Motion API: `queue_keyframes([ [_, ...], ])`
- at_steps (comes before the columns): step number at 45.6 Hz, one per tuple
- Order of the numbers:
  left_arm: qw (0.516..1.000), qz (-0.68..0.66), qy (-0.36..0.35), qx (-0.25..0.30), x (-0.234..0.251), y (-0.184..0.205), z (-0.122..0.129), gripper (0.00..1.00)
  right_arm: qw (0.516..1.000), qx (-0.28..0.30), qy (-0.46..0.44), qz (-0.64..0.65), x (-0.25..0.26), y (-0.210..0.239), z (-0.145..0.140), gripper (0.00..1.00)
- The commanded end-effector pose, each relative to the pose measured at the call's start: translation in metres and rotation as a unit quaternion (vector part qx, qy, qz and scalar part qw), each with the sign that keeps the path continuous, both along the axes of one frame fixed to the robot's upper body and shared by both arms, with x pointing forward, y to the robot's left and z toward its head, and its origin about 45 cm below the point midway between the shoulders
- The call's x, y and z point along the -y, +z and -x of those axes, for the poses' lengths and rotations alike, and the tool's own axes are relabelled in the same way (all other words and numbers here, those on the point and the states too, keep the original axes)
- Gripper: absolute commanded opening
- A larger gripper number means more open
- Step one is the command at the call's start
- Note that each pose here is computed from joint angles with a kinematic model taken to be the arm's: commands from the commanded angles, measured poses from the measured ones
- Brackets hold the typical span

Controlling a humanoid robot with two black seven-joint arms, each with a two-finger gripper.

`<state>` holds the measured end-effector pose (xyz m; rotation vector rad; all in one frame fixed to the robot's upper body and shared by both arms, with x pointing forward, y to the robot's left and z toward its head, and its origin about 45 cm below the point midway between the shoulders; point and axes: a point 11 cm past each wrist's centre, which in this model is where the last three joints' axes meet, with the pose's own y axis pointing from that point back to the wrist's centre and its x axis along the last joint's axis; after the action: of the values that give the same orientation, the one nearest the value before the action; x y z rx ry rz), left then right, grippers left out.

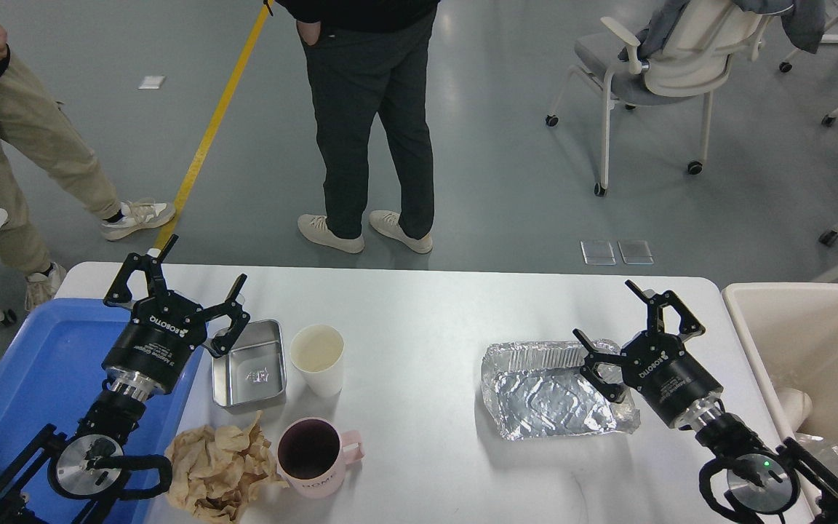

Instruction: Tidy desktop

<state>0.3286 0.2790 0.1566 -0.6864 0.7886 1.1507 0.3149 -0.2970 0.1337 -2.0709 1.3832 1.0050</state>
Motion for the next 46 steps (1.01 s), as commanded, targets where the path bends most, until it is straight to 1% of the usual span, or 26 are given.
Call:
queue_keyframes([
  [1, 1.000, 0.001, 0.008, 0.001, -0.005, 0.002, -0.002, 0.97, 1.000, -0.001, 0.000, 0.000, 0.000, -0.001, 0.000, 1.00],
  [13, 1.000, 0.003, 0.010, -0.002, -0.006, 0.001, -0.001, 0.97, 1.000, -0.001, 0.000, 0.001, 0.000, -0.001, 0.000, 1.00],
  [22, 0.999, 0.016, 0.028, -0.004, -0.013, 0.001, -0.001, 0.97, 1.000, -0.001, 0.000, 0.001, 0.000, -0.001, 0.000, 1.00],
  [46, 0.999, 0.013, 0.032, -0.009, -0.015, -0.004, 0.004, 0.97, 1.000, -0.005, 0.003, 0.003, -0.002, -0.003, 0.001, 1.00],
])
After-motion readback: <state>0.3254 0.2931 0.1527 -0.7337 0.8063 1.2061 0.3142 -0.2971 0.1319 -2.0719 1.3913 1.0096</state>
